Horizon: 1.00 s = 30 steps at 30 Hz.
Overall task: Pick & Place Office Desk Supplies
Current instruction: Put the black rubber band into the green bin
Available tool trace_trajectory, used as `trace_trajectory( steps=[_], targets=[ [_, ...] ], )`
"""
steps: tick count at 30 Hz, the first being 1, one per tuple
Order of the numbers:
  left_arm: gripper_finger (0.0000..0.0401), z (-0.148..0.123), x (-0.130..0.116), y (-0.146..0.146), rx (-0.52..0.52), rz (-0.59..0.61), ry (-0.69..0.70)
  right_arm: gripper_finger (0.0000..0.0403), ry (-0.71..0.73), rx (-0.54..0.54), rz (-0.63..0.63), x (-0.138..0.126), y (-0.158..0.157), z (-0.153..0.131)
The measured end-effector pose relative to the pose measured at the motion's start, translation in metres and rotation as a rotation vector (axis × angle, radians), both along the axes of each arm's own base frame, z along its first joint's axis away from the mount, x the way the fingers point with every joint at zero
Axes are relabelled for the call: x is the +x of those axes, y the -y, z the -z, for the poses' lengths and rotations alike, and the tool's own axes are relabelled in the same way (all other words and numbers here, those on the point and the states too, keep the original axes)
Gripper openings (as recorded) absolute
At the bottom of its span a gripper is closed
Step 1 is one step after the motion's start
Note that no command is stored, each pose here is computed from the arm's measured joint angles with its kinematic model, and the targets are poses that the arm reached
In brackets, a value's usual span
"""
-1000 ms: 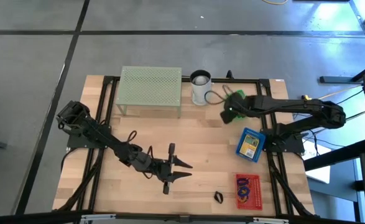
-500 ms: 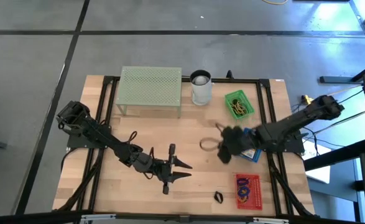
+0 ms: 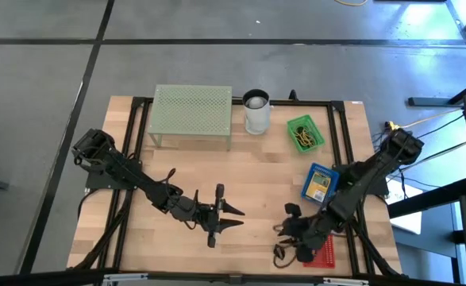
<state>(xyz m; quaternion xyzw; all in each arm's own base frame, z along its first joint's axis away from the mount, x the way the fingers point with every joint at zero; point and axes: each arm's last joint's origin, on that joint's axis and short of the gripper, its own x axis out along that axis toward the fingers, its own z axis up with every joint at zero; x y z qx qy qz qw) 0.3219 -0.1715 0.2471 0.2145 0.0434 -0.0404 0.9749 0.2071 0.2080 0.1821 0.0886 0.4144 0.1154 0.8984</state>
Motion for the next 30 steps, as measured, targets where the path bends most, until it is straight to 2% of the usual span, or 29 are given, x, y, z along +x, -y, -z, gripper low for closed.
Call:
trace_trajectory(
  steps=[6, 10, 14, 21, 27, 30],
  targets=[
    [0.0109, 0.0, 0.0, -0.001, 0.005, -0.043, 0.002, 0.0113, 0.003, -0.149, -0.127, 0.003, -0.003, 0.017],
    [0.0113, 0.0, 0.0, -0.002, 0.008, -0.072, 0.004, 0.0124, -0.039, -0.133, -0.155, 0.009, 0.001, 0.023],
    [0.0113, 0.0, 0.0, -0.002, 0.008, -0.077, 0.004, 0.0157, -0.07, -0.133, -0.211, 0.013, 0.003, 0.029],
    [0.0114, 0.0, -0.001, -0.001, 0.005, -0.073, 0.003, 0.0209, -0.039, -0.168, -0.34, 0.017, -0.001, 0.037],
    [0.0114, 0.001, -0.003, 0.004, -0.004, -0.06, -0.005, 0.0219, -0.067, -0.158, -0.302, 0.023, 0.0, 0.041],
    [0.0114, 0.001, -0.004, 0.006, -0.004, -0.055, -0.004, 0.0217, -0.035, -0.153, -0.324, 0.033, -0.009, 0.034]
  ],
)
